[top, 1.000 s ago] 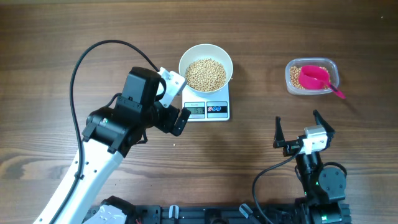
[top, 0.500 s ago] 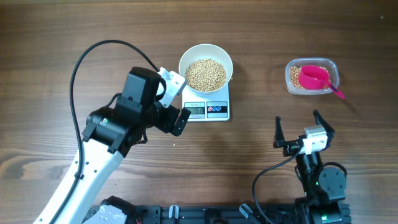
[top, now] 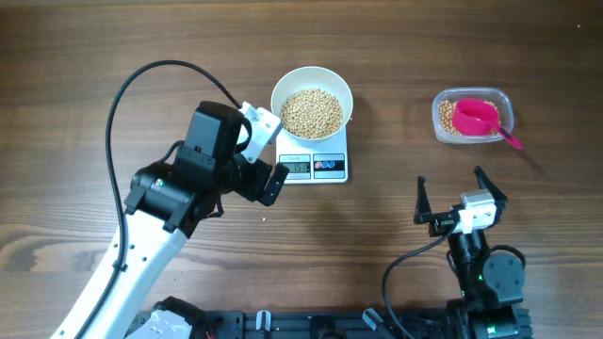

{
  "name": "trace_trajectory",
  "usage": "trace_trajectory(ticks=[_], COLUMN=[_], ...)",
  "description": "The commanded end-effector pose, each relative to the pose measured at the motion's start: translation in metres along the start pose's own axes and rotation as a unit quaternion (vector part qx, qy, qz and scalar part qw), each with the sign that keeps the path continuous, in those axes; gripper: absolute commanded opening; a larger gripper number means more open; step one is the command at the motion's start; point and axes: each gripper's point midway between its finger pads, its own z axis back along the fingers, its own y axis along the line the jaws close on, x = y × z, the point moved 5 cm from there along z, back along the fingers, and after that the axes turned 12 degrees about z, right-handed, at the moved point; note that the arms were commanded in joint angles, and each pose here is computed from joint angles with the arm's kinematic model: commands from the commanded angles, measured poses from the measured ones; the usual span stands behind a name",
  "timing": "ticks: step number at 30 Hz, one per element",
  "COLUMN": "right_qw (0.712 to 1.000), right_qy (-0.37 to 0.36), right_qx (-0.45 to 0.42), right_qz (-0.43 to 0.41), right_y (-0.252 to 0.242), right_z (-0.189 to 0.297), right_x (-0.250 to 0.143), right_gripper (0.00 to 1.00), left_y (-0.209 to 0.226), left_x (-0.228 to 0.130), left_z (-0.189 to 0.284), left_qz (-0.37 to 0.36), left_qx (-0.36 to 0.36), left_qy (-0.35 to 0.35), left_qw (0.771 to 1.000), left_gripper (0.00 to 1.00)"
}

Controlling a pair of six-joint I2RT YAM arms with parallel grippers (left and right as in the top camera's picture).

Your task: Scoop item into bowl and weigh 150g on scale

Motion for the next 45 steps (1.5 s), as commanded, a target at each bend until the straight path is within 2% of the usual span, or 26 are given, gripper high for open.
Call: trace_trajectory(ticks=[1,4,9,11,12,17,18,21,26,29,32,45], right_qw=[1.000,1.000,1.000,1.000,1.000,1.000,1.000,1.000,1.000,1.000,1.000,1.000], right_qy=[-0.005,-0.005,-0.005,-0.005,-0.005,-0.005,-0.005,-0.005,-0.005,-0.005,-0.005,-0.005], right_qx=[-0.010,-0.010,-0.010,-0.010,-0.010,-0.010,-0.010,-0.010,-0.010,-0.010,-0.010,-0.010], right_qz=[-0.006,-0.006,-0.007,-0.007,-0.007,-0.006,-0.006,-0.006,-0.006,-0.007,-0.007,-0.007], right_y=[-0.002,-0.002,-0.002,-0.002,-0.002,-0.002,-0.002,-0.002,-0.002,-0.002,-0.002,-0.002], right_z=[0.001,0.001,0.001,0.001,0.001,0.001,0.001,0.001,0.001,0.001,0.001,0.001], right_x=[0.001,0.001,0.001,0.001,0.001,0.001,0.001,0.001,0.001,0.001,0.001,0.001], right_gripper=[1.00,1.00,1.00,1.00,1.00,1.00,1.00,1.00,1.00,1.00,1.00,1.00], left_y=[0.001,0.001,0.016,0.033,0.036,0.060,0.065,0.074,0.079,0.082,0.083,0.083], left_x=[-0.002,-0.011,-0.060,-0.073,-0.076,-0.100,-0.100,-0.098,-0.103,-0.109,-0.117,-0.117], left_z=[0.003,0.019,0.061,0.069,0.069,0.046,0.042,0.037,0.028,0.016,0.005,0.005], left_qz=[-0.007,-0.007,0.034,0.096,0.111,0.201,0.203,0.198,0.198,0.212,0.225,0.225], left_qx=[-0.002,-0.002,-0.046,-0.043,-0.042,-0.020,-0.012,0.008,0.019,0.015,0.019,0.019], left_qy=[0.004,-0.014,-0.153,-0.261,-0.277,-0.410,-0.439,-0.479,-0.497,-0.485,-0.456,-0.457], left_qw=[1.000,1.000,0.987,0.959,0.954,0.889,0.875,0.855,0.845,0.848,0.861,0.861], left_gripper=[1.00,1.00,1.00,1.00,1.00,1.00,1.00,1.00,1.00,1.00,1.00,1.00])
